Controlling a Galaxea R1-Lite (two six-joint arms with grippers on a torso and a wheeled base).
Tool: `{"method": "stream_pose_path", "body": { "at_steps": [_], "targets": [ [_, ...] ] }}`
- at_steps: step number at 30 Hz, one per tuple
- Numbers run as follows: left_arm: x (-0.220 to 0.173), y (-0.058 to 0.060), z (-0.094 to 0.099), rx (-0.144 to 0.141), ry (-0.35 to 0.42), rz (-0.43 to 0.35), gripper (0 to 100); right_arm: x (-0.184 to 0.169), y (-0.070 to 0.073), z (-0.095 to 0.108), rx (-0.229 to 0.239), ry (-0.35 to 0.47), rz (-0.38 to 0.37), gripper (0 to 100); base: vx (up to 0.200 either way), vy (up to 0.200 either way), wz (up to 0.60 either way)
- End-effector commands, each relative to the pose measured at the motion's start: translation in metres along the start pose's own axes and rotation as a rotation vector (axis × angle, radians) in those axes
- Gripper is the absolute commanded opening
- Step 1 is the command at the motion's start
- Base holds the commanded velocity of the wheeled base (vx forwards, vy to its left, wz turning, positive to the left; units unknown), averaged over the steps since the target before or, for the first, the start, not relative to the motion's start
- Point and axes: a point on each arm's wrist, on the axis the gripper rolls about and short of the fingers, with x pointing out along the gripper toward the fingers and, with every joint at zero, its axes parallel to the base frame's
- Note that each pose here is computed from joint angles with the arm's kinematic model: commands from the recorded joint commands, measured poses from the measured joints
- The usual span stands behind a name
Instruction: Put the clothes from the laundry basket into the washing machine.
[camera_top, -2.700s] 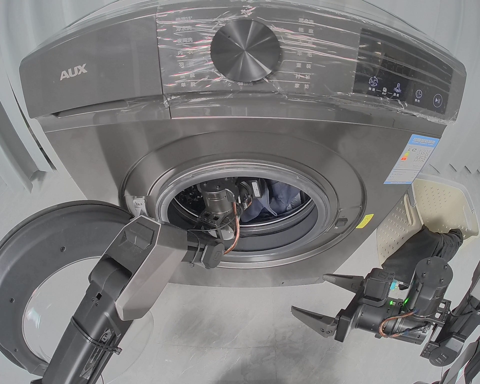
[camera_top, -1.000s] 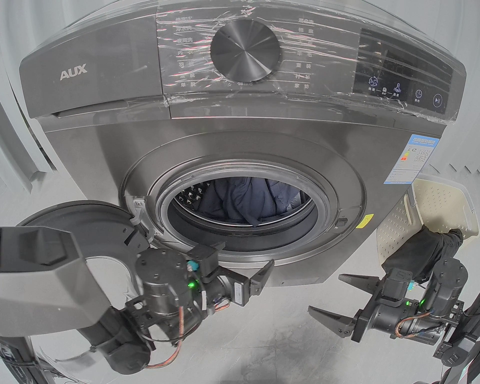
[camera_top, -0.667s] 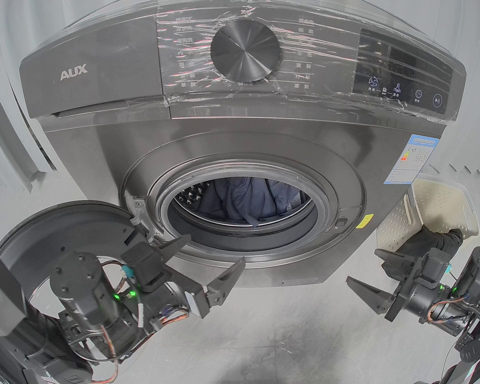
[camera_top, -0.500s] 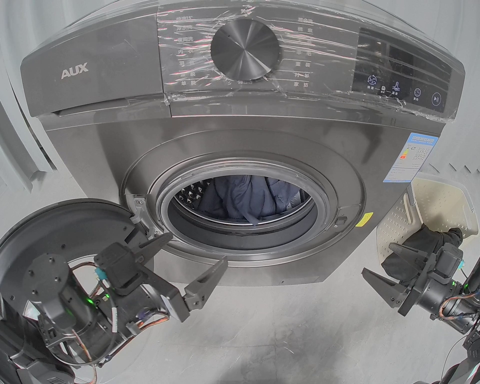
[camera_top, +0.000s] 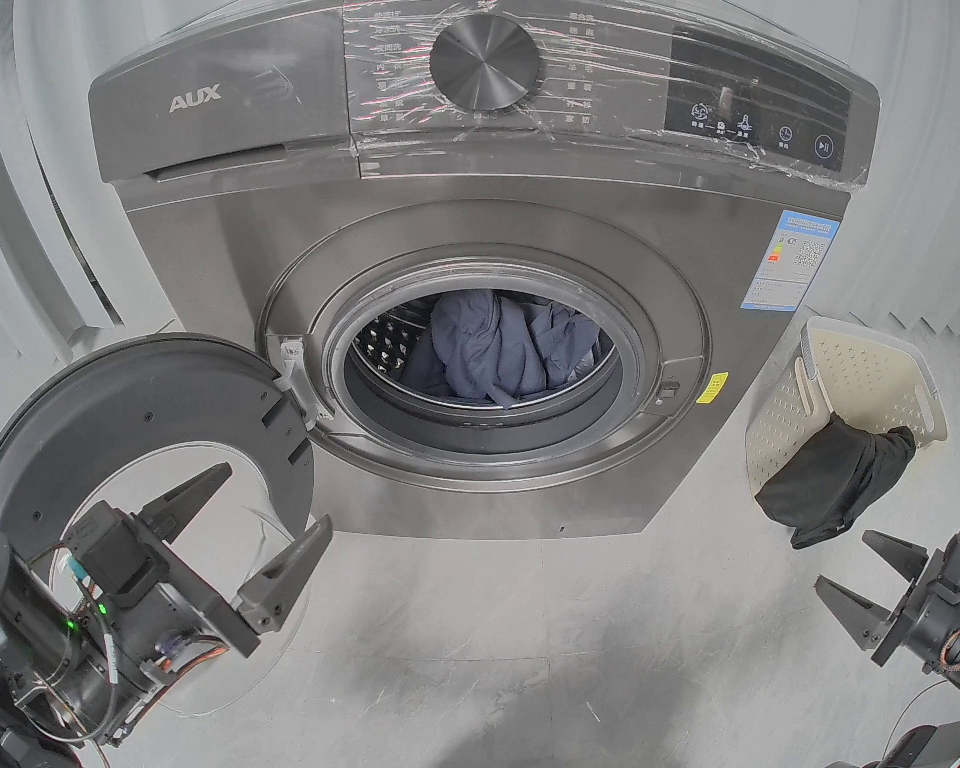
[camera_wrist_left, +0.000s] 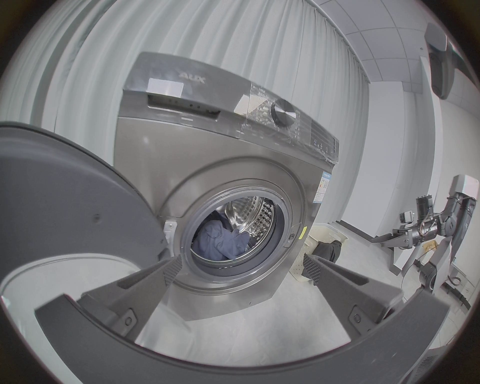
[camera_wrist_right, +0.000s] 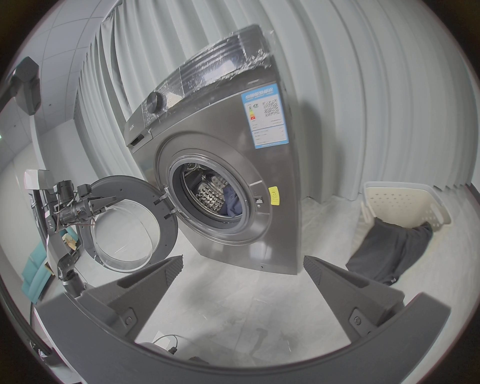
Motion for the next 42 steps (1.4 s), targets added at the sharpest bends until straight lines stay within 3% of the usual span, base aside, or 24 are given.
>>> {"method": "stream_pose_path", "body": {
  "at_steps": [1,7,22,33,42],
  "targets": [
    [-0.032,0.01,0.01,-0.005,-0.057,0.072,100,-0.04,0.002,0.006,-0.017,-0.16,-0.064,100,0.0,-0.2,0.0],
    [-0.045,0.012,0.007,0.006,0.001,0.077,100,-0.044,0.001,0.005,-0.017,-0.168,-0.097,100,0.0,-0.2,0.0],
    [-0.065,0.015,0.009,0.015,0.013,0.076,100,-0.046,-0.001,0.006,-0.022,-0.182,-0.147,100,0.0,-0.2,0.0],
    [-0.065,0.015,0.006,0.005,0.038,0.069,100,-0.048,-0.001,0.002,-0.019,-0.174,-0.167,100,0.0,-0.2,0.0],
    [-0.07,0.015,0.008,0.003,0.024,0.037,100,-0.051,-0.001,0.001,-0.021,-0.187,-0.196,100,0.0,0.0,0.0]
  ]
}}
